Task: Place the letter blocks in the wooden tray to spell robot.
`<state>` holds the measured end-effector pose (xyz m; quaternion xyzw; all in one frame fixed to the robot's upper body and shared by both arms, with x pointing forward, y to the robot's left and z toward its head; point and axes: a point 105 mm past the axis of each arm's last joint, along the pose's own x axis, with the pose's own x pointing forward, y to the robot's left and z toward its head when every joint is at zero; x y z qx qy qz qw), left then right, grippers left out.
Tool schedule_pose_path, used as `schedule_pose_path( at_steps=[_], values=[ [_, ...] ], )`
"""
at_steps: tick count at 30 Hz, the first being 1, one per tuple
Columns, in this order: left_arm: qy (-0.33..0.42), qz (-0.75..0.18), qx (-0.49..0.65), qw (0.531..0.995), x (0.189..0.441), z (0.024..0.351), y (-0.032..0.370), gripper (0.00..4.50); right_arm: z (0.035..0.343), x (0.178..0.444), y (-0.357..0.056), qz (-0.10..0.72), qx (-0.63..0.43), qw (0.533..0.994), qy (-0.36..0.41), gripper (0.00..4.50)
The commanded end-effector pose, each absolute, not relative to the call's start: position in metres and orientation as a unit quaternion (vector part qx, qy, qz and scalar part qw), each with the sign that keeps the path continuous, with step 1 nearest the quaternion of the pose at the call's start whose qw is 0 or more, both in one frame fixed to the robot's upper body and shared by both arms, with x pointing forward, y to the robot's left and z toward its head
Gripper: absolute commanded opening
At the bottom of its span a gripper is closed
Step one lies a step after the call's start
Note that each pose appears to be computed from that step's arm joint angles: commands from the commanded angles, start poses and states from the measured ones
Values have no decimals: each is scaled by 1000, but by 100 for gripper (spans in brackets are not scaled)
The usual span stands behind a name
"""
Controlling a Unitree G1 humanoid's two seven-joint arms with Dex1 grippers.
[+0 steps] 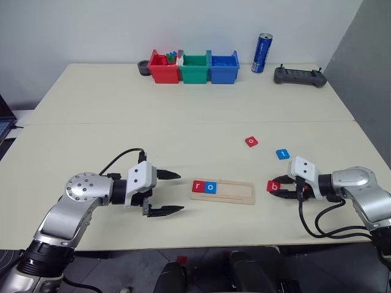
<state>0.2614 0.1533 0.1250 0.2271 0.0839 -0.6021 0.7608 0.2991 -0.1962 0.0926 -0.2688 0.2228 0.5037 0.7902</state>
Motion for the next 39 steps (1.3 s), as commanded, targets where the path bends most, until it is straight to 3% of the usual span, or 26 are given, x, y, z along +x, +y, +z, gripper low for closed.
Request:
schedule_pose_path(
  at_steps=[1,9,19,39],
  values=[
    [71,-593,250,762,263,130,161,450,111,300,-191,509,-272,792,200,146],
    [70,-602,245,757,261,124,172,450,151,280,-125,563,-254,776,126,146],
    [62,-616,252,744,271,129,178,450,123,291,-69,564,-253,774,139,146],
    [38,-621,270,735,269,140,162,450,109,293,-62,574,-286,748,172,146]
  ],
)
